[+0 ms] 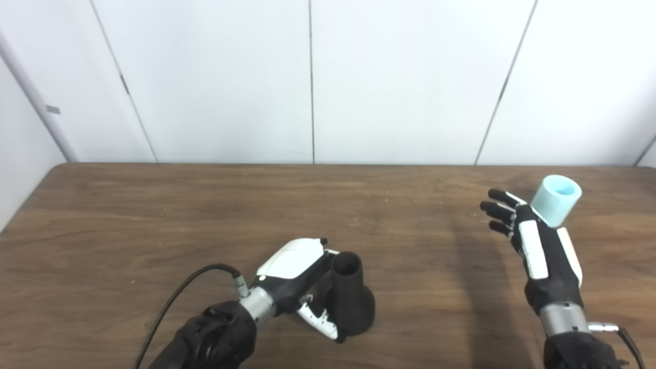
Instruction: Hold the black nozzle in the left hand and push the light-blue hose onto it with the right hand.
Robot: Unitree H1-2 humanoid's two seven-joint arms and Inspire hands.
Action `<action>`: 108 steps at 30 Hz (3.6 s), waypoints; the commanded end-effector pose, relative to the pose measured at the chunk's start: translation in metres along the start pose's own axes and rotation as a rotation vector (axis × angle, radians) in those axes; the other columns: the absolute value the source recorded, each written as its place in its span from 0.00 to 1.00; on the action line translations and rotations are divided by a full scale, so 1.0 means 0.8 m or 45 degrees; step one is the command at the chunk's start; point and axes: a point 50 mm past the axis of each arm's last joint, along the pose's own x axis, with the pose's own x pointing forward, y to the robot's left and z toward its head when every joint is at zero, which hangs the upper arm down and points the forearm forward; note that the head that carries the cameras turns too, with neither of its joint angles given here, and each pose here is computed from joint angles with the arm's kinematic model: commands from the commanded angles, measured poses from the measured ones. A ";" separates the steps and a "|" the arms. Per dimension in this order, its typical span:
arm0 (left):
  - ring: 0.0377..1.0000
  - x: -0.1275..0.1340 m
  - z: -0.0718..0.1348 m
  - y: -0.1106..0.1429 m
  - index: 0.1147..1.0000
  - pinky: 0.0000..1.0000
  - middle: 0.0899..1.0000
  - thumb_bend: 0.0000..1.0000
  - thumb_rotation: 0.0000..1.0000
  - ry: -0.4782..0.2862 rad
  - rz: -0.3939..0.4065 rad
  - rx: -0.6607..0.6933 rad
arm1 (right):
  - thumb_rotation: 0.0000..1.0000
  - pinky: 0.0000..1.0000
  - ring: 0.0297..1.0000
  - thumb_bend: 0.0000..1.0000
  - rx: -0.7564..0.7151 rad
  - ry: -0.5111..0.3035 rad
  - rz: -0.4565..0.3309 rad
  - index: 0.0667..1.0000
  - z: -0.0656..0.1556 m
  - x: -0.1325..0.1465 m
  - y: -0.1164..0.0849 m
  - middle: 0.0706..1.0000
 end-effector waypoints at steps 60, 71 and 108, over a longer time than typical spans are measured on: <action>0.70 -0.032 -0.049 -0.026 0.39 1.00 0.47 0.52 0.00 0.028 -0.318 0.032 | 0.18 0.90 0.92 0.95 -1.434 0.249 -0.042 0.83 0.106 0.254 -0.125 0.88; 0.70 -0.035 -0.052 -0.025 0.39 1.00 0.47 0.52 0.00 0.026 -0.325 0.047 | 0.13 0.64 0.79 0.95 -1.500 0.392 0.059 0.83 0.099 0.279 -0.114 0.82; 0.70 -0.035 -0.047 -0.026 0.39 1.00 0.48 0.52 0.00 0.026 -0.350 0.051 | 0.00 0.51 0.56 0.88 -1.609 0.432 0.182 0.66 0.055 0.292 -0.088 0.65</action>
